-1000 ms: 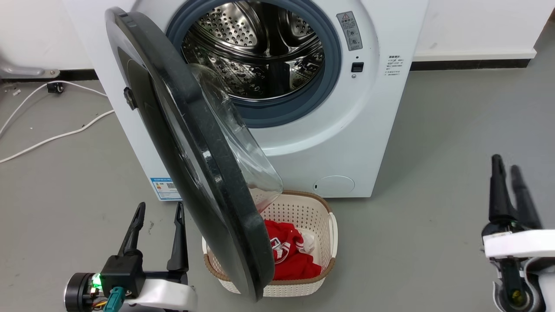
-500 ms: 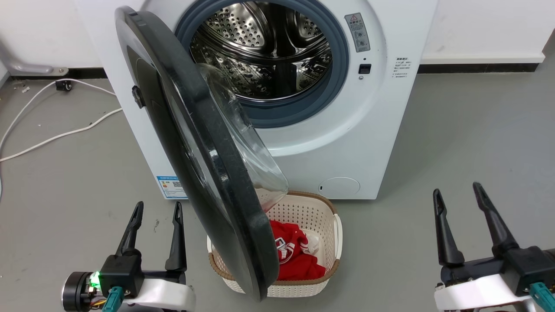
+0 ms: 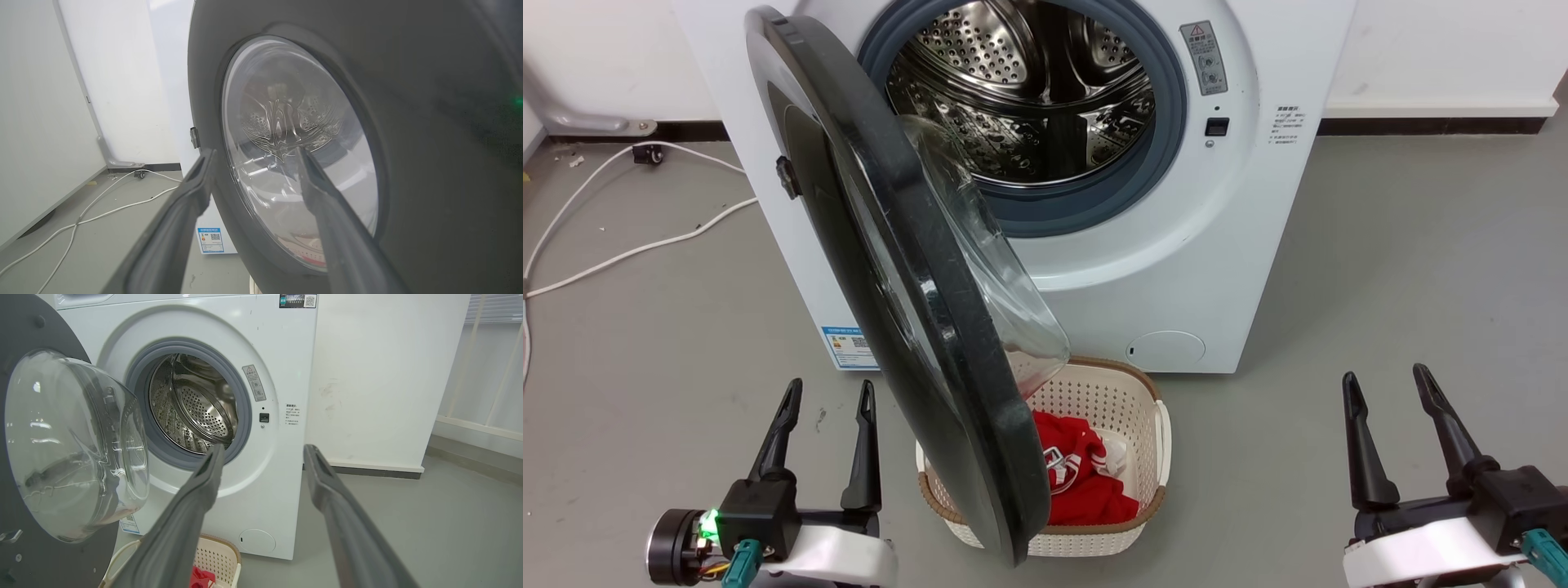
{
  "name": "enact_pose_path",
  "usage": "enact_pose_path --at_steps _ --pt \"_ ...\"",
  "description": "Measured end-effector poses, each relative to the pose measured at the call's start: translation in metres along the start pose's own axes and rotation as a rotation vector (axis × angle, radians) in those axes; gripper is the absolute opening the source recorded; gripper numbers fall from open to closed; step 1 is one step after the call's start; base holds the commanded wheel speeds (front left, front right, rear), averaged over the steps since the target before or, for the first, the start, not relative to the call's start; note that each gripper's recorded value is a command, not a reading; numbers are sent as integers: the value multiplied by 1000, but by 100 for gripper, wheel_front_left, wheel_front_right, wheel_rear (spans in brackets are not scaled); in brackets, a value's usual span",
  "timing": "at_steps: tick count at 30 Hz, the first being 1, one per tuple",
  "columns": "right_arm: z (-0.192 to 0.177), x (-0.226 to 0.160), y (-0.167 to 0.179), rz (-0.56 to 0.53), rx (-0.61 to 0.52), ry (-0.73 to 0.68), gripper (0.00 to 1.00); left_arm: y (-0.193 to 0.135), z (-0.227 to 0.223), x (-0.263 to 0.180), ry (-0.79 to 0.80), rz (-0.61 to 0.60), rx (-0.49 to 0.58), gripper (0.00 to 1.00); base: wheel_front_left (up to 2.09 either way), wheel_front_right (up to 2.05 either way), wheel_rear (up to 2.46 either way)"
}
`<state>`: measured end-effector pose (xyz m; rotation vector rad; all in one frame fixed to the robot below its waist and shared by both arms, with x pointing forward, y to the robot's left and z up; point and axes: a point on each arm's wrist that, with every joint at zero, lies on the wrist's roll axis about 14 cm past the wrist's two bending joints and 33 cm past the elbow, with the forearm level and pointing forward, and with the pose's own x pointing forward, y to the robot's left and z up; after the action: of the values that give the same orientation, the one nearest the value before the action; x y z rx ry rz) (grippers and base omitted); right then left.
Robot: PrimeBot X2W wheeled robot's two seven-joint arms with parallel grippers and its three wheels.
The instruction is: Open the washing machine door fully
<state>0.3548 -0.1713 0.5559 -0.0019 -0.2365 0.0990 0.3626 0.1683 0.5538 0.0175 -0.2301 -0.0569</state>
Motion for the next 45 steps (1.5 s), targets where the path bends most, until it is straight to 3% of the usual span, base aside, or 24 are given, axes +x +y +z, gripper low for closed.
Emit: enact_pose_path --at_steps 1,2,4,5,13,24,31,37,45 --pt "-1 0 0 0 1 2 100 -1 0 0 1 -2 -1 100 0 0 0" --pt "-1 0 0 -1 2 4 100 -1 0 0 0 -3 -1 89 0 0 0" --pt "-2 0 0 -2 7 6 100 -1 0 1 1 -6 -2 4 0 0 0" --pt "-3 0 0 -2 9 8 100 -1 -1 1 2 -6 -2 0 0 0 0" --pt "-5 0 0 -6 26 13 100 3 22 7 -70 11 10 0 0 0 0" --pt "-7 1 0 -7 46 15 100 0 166 11 -530 17 70 0 0 0 0" --pt "-8 1 -1 -14 55 20 100 -45 225 -8 -743 -150 56 0 0 0 0" --pt "-11 -1 -3 -21 63 27 100 -102 210 -16 -685 -373 -79 0 0 0 0" --pt "-15 -1 -4 -27 74 39 100 -160 115 -36 -338 -588 -179 0 0 0 0"
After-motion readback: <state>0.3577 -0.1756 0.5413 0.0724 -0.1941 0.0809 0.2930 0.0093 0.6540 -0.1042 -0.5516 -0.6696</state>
